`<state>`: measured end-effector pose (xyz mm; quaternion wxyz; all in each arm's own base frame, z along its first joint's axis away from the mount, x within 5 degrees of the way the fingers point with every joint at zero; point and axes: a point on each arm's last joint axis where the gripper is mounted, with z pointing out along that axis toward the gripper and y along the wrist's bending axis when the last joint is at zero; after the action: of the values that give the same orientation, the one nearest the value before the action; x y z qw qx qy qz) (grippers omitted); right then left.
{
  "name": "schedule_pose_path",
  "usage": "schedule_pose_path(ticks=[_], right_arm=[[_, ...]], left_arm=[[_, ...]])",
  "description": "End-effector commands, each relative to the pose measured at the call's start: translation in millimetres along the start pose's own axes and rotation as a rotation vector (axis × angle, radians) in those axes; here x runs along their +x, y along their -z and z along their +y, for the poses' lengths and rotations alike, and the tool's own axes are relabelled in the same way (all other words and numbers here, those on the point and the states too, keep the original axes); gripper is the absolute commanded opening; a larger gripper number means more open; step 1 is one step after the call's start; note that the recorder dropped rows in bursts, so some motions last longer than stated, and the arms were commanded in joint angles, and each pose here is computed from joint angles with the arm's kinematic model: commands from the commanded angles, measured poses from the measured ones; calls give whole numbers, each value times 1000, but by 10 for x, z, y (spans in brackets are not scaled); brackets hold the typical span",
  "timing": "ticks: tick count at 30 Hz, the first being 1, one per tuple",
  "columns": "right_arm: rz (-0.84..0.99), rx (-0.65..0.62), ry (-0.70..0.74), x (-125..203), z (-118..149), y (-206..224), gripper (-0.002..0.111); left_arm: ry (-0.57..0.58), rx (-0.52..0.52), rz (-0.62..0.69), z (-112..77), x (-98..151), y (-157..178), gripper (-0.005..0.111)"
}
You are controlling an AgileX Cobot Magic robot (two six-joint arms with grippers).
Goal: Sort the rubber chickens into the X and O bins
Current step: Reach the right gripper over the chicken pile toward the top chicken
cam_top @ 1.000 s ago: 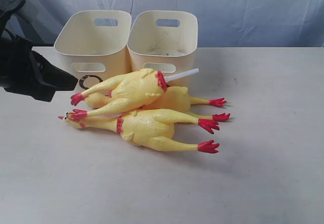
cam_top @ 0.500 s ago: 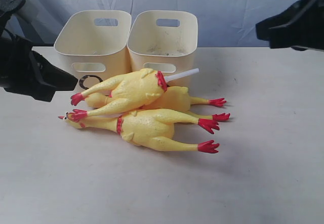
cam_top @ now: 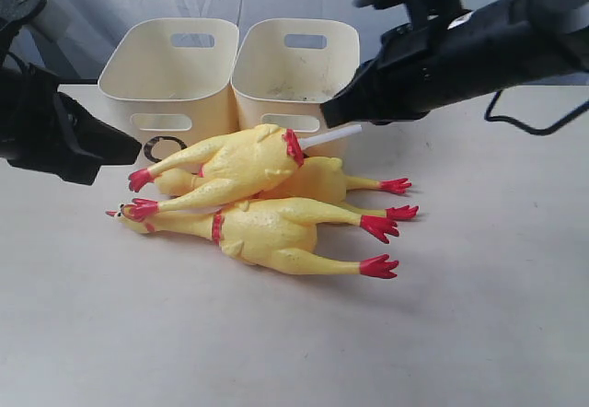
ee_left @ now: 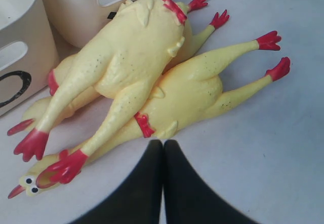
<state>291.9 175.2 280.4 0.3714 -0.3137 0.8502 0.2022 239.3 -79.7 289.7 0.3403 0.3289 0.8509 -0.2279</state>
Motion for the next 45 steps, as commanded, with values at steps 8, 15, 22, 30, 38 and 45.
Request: schedule_pose_path(ticks=[8, 15, 22, 30, 38, 45], right_arm=[[-43, 9, -140, -20, 6, -464, -1], [-56, 21, -153, -27, -9, -476, -1], [-29, 17, -166, 30, -24, -565, -1], [-36, 11, -195, 26, -22, -573, -1], [-72, -8, -312, -9, -12, -571, -1], [-101, -3, -367, -36, -23, -568, 41]], left_arm=[[-9, -3, -5, -4, -24, 5, 0], [-9, -3, -5, -4, -24, 5, 0], [-9, -20, -14, 12, -32, 5, 0], [-9, -20, -14, 12, -32, 5, 0], [-9, -20, -14, 12, -32, 5, 0], [-9, -20, -14, 12, -32, 5, 0]])
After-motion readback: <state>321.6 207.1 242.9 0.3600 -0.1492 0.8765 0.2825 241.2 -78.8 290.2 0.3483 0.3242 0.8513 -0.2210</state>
